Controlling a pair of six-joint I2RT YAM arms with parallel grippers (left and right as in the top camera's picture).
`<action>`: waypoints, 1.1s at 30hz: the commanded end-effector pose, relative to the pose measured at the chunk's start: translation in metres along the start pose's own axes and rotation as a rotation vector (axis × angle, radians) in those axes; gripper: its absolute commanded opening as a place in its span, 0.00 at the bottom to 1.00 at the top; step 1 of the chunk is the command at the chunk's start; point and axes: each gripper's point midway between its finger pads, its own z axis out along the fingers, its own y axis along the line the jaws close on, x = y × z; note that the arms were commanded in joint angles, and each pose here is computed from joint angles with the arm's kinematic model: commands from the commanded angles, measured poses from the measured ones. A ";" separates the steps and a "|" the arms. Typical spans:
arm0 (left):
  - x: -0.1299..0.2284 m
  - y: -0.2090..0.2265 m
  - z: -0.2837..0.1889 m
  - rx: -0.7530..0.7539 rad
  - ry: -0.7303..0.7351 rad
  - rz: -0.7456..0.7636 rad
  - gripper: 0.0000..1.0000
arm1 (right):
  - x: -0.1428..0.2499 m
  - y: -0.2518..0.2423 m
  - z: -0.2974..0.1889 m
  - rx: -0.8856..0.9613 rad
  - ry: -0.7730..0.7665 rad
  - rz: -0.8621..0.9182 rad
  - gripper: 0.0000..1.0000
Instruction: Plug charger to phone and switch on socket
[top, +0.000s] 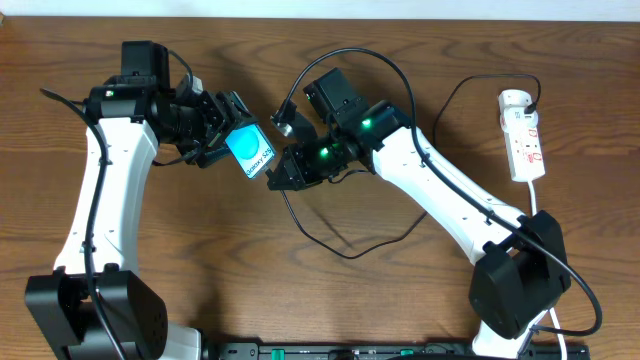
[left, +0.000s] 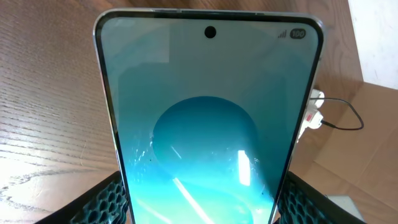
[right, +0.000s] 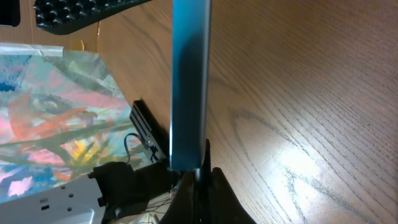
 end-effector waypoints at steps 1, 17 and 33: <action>-0.002 0.000 -0.004 -0.004 -0.017 0.024 0.07 | 0.000 0.004 0.000 -0.022 0.004 0.003 0.01; -0.006 0.001 -0.004 -0.016 -0.037 0.017 0.07 | 0.001 0.009 0.000 -0.042 0.010 -0.002 0.01; -0.004 0.000 -0.004 -0.008 -0.025 0.007 0.07 | -0.003 0.010 0.000 -0.046 -0.005 -0.010 0.01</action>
